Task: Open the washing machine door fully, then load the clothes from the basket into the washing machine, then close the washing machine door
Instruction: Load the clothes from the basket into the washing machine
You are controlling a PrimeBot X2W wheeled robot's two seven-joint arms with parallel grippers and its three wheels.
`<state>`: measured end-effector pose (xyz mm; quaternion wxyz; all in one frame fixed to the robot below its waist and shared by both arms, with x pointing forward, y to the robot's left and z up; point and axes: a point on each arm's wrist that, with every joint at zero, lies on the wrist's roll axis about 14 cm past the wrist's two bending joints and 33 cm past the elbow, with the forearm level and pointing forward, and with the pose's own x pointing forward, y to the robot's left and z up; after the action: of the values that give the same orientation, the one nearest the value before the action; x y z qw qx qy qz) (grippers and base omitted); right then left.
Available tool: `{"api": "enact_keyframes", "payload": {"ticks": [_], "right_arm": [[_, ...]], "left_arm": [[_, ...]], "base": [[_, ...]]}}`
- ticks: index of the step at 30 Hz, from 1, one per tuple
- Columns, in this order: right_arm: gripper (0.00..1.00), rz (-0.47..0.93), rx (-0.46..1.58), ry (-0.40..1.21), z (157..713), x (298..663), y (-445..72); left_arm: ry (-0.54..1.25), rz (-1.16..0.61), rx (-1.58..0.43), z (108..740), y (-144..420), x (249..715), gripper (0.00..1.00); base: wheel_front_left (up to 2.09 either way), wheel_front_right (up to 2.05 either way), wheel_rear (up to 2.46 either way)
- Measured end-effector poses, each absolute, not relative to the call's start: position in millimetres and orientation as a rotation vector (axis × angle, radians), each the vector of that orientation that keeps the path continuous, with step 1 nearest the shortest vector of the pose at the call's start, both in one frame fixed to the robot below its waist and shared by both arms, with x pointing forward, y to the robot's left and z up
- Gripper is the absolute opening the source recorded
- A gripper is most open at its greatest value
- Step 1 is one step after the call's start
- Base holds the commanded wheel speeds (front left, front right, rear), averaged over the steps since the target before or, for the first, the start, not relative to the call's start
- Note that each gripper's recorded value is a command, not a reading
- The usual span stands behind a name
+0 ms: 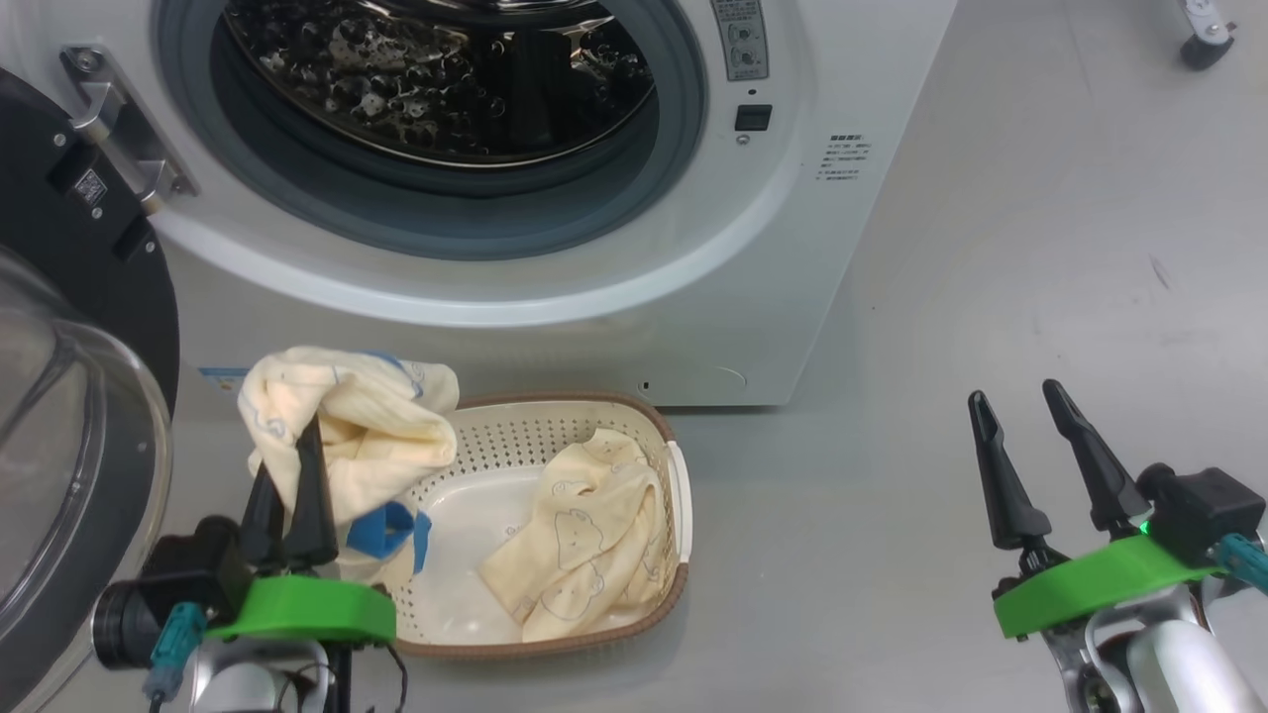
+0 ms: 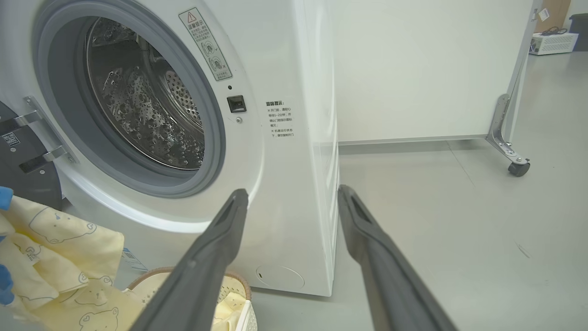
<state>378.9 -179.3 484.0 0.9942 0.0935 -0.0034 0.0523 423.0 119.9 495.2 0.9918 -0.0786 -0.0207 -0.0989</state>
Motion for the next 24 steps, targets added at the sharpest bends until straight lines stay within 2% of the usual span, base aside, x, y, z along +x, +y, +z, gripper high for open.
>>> {"api": "enact_keyframes", "payload": {"ticks": [11,24], "right_arm": [[1.0,0.084,0.177,0.016,476,386,-186],[1.0,0.034,0.163,0.05,464,389,-203]], "left_arm": [[-0.069,-0.277,-0.121,503,103,477,0.0],[-0.083,-0.427,-0.082,524,49,552,0.0]], "base": [[0.0,0.0,0.0],[0.0,0.0,0.0]]}}
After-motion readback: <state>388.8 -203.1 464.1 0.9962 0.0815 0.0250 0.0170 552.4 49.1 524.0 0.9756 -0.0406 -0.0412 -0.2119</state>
